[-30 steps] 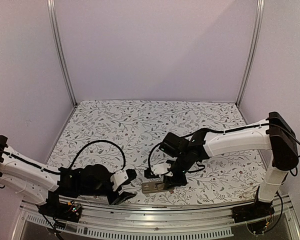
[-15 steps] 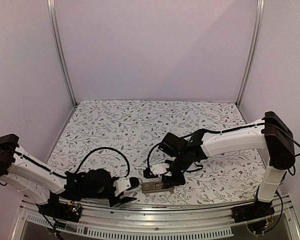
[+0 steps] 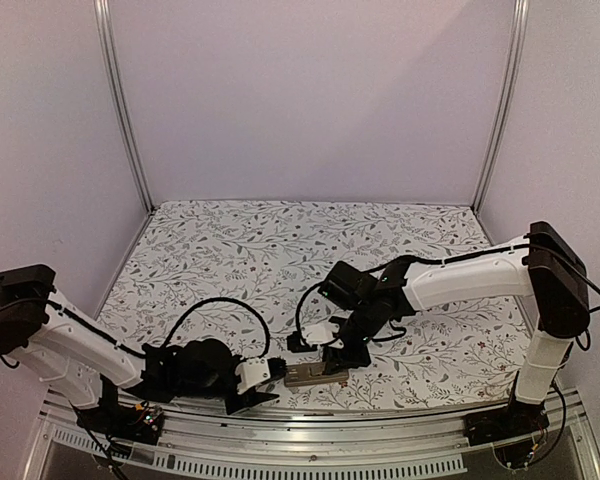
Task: Load the batteries into the remote control
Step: Load the battery cover onto the remote control without the battery cover.
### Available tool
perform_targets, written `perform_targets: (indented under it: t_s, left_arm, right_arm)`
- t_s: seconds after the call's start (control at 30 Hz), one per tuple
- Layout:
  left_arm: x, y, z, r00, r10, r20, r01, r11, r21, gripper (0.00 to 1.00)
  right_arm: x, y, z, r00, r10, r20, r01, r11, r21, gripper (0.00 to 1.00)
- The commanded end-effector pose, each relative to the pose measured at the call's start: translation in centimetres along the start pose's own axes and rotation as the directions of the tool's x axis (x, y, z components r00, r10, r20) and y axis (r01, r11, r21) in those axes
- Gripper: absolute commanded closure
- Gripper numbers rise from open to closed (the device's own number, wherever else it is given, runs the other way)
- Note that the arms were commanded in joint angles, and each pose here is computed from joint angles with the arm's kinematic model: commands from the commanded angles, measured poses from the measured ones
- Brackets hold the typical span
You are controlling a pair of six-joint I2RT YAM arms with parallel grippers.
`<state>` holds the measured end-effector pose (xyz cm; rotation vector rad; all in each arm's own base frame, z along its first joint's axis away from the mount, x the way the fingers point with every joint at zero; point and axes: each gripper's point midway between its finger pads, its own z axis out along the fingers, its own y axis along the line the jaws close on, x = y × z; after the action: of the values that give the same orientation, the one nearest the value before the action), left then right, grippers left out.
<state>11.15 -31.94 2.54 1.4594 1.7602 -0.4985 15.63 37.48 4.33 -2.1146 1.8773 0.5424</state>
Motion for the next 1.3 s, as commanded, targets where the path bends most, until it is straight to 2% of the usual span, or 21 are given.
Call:
perform_targets:
  t_s: [0.0,0.67,1.27]
  left_arm:
    - [-1.1,-0.1,-0.2,0.999,0.008,0.054,-0.008,1.0,0.012,0.56]
    - [-1.1,-0.1,-0.1,0.999,0.015,0.039,-0.015,1.0,0.018,0.56]
    - [-0.8,-0.2,0.2,0.999,0.03,0.024,-0.03,0.999,0.023,0.59]
  right_arm:
    - [-0.4,0.4,-0.3,1.0,0.004,0.029,-0.003,1.0,-0.02,1.0]
    - [1.2,0.1,0.6,0.998,0.014,-0.057,-0.014,1.0,0.006,1.0]
    - [0.4,0.1,1.5,0.998,0.007,-0.056,-0.007,1.0,0.003,1.0]
